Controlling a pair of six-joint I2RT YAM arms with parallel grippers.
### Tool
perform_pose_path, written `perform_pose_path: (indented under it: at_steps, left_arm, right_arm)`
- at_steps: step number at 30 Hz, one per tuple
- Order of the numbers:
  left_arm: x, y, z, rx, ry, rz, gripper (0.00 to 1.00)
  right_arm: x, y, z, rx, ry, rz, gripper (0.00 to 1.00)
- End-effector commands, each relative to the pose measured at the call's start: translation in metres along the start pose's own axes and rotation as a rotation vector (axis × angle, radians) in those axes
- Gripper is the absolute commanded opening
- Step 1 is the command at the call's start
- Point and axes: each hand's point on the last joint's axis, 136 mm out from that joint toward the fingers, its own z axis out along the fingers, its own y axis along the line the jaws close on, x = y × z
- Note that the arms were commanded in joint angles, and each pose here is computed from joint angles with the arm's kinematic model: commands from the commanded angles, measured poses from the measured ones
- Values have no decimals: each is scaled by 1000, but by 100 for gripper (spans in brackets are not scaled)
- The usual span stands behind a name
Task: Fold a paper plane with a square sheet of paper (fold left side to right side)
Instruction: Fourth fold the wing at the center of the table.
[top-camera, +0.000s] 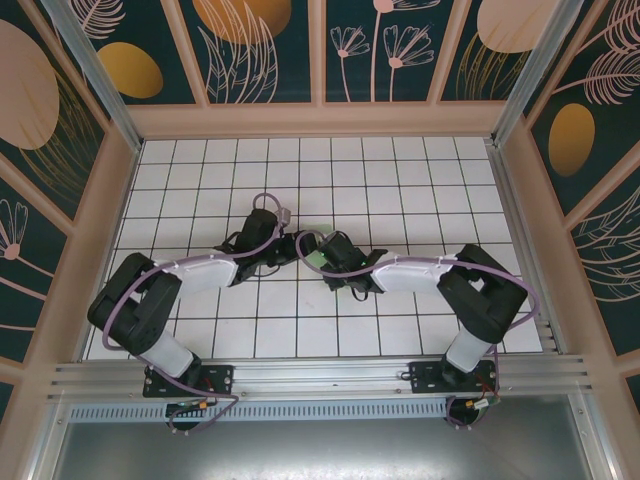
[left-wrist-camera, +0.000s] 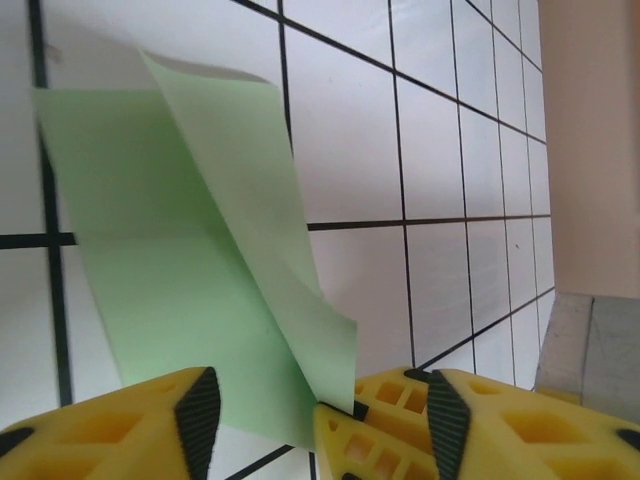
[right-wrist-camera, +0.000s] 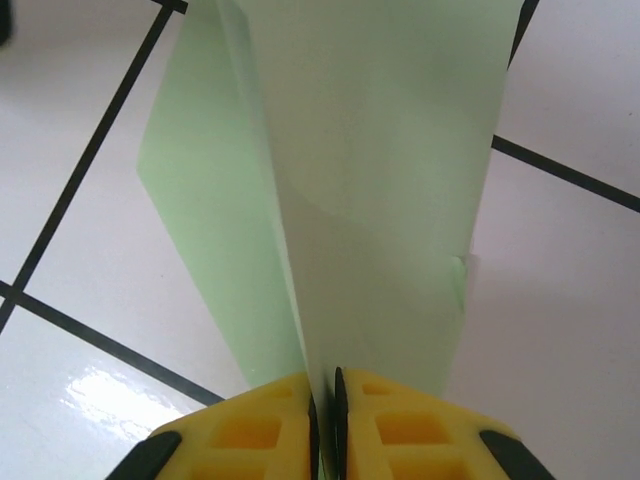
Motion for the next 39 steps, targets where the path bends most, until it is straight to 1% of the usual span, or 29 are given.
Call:
perform_pose_path:
  at_steps: [1, 5, 9, 11, 16, 18, 20, 22, 27, 31, 33, 39]
  left_arm:
    - [-9, -3, -18, 9, -46, 12, 63]
    - [-17, 4, -35, -11, -93, 6, 67]
    - [-17, 9, -39, -20, -101, 1, 67]
    - [-14, 12, -36, -20, -89, -4, 64]
    - [-3, 15, -20, 22, -25, -12, 47]
    - [1, 13, -14, 48, -4, -14, 44]
    - [3, 10, -8, 65, 12, -13, 43]
    - [7, 7, -1, 73, 34, -5, 43]
    - [11, 2, 15, 78, 72, 8, 45]
    - [13, 4, 25, 69, 88, 6, 45]
    - [16, 11, 32, 50, 102, -3, 45]
    - [16, 17, 41, 29, 118, -8, 45]
  right_arm:
    - [9, 7, 6, -28, 39, -7, 14]
    - [8, 13, 5, -67, 40, 7, 13]
    - [4, 17, 1, -123, 32, 34, 12]
    - [0, 17, -2, -147, 25, 51, 12]
    - [-4, 19, -8, -236, 27, 93, 11]
    - [-3, 19, -9, -267, 37, 108, 11]
    - [-3, 20, -9, -300, 43, 126, 10]
    - [-2, 21, -9, -334, 49, 144, 10]
    - [2, 21, -7, -365, 70, 164, 9]
    - [6, 19, -5, -385, 83, 186, 9]
    - [7, 18, -5, -395, 86, 198, 9]
    - [11, 15, -4, -418, 93, 221, 9]
